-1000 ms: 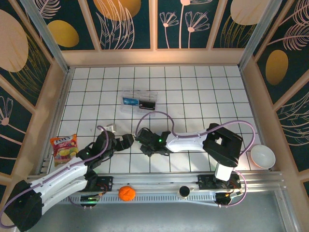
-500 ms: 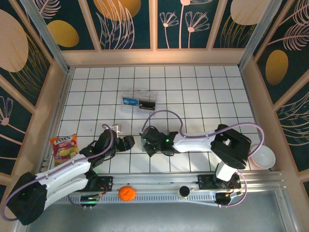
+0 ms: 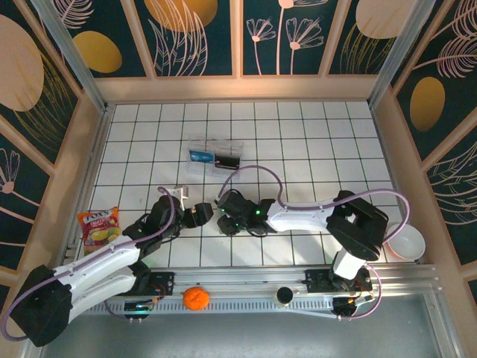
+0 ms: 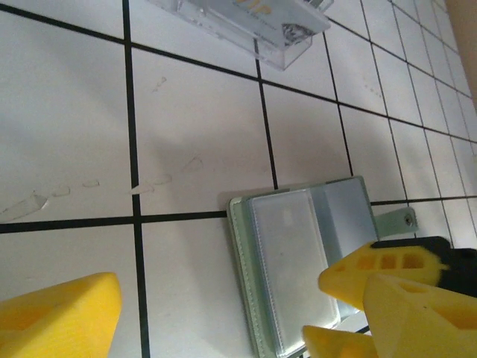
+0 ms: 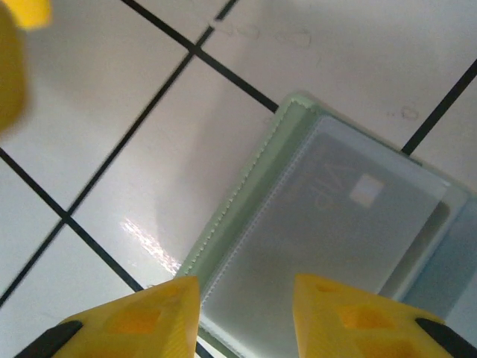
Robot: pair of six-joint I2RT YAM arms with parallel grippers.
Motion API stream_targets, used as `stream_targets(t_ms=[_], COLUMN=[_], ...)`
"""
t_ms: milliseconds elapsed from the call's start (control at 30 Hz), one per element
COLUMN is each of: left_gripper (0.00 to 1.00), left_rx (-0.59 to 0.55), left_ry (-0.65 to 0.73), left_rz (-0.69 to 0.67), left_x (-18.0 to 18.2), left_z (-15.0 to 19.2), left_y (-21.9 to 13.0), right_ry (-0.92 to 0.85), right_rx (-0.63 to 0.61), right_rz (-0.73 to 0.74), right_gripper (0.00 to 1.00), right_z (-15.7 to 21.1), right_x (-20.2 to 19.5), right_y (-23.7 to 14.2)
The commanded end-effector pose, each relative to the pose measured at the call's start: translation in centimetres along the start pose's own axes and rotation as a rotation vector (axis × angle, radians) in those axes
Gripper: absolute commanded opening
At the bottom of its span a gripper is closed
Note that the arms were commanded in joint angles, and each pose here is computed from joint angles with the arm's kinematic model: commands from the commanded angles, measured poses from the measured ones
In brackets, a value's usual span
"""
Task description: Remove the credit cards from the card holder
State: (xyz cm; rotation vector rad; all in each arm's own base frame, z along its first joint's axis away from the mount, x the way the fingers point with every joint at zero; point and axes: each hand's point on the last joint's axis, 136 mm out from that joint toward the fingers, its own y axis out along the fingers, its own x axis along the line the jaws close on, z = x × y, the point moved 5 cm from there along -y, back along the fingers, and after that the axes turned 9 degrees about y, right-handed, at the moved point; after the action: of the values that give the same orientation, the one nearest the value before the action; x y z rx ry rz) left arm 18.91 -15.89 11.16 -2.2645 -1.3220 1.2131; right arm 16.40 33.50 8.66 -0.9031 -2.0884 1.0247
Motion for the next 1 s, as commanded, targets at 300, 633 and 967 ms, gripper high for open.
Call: stream_targets(t_ms=[300, 633, 967], left_gripper=[0.82, 0.68, 0.32], left_rx=[0.000, 0.042, 0.072], left_ry=[0.002, 0.022, 0.020], left_rz=[-0.017, 0.036, 0.136], left_x=[0.4, -0.5, -2.6], left_z=[0.1, 0.3, -0.2], left_y=[-0.2, 0.5, 2.5], right_ry=[-0.053, 0.031, 0.157], right_rx=[0.112, 0.012, -0.136], right_rz=[0.186, 0.080, -0.236], right_gripper=[0.27, 0.00, 0.00], right_z=[2.3, 0.8, -0.5], right_x=[-1.1, -0.6, 0.2], right_y=[2.0, 0.7, -2.5])
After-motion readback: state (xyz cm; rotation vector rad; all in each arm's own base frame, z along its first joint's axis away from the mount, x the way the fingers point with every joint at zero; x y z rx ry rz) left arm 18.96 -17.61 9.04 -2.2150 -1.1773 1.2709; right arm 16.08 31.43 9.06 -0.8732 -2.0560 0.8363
